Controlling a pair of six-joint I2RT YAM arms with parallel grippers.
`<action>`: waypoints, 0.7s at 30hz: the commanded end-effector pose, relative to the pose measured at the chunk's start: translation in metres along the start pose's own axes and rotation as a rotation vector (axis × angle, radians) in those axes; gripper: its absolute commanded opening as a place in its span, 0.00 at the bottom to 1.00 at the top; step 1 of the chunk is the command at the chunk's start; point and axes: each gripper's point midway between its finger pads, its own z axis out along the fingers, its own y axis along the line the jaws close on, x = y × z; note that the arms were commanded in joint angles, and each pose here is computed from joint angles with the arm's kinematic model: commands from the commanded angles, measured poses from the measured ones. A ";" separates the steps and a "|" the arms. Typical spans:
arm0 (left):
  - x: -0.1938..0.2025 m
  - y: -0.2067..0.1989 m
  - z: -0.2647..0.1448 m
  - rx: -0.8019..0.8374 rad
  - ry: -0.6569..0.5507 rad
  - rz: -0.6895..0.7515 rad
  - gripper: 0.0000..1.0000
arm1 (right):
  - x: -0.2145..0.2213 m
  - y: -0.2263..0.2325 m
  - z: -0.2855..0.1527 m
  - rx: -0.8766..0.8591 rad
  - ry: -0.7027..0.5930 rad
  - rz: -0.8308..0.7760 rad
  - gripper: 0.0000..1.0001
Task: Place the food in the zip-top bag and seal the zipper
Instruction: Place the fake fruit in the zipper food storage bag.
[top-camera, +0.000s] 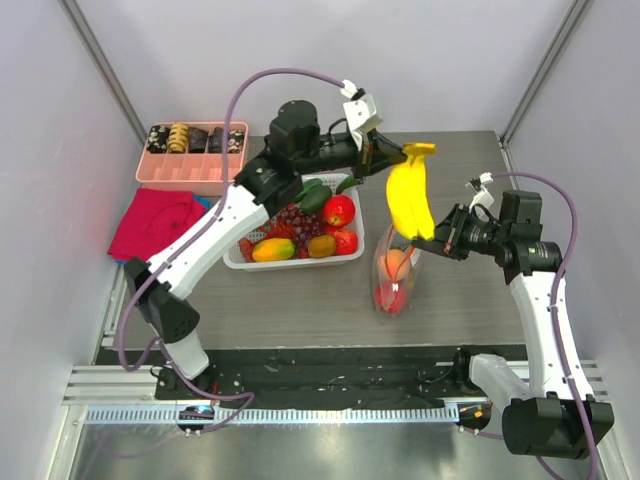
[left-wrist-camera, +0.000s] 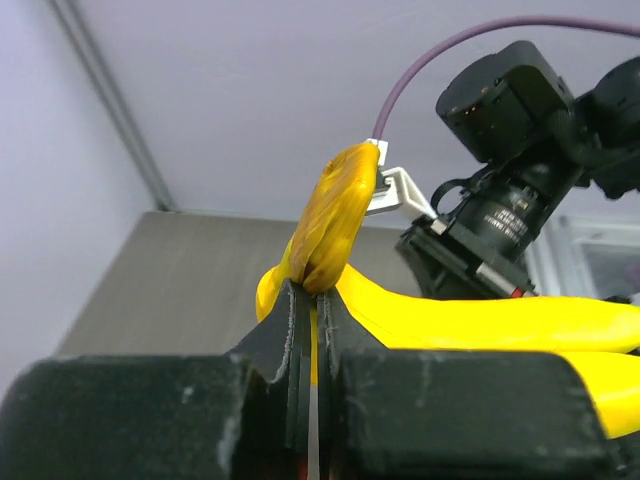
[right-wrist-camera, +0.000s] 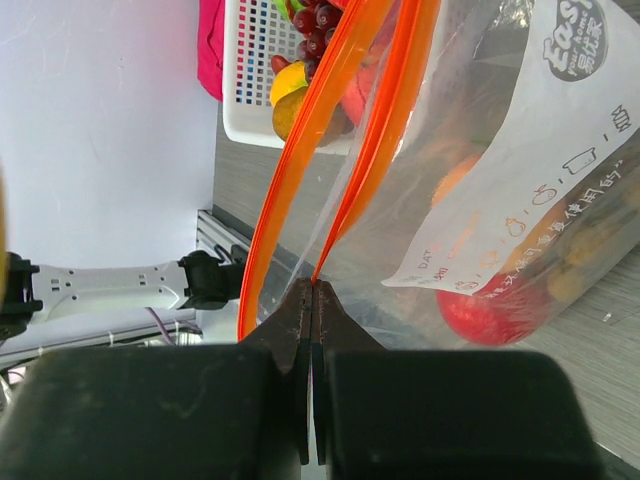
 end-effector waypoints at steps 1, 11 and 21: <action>-0.005 -0.018 0.027 0.100 -0.108 -0.247 0.00 | -0.001 0.018 -0.012 -0.025 -0.018 -0.109 0.01; 0.068 -0.010 0.046 0.098 -0.015 -0.354 0.00 | 0.011 0.016 -0.019 -0.003 -0.001 -0.142 0.01; 0.120 0.006 0.016 0.049 0.146 -0.181 0.00 | 0.016 0.014 -0.021 0.005 0.013 -0.151 0.01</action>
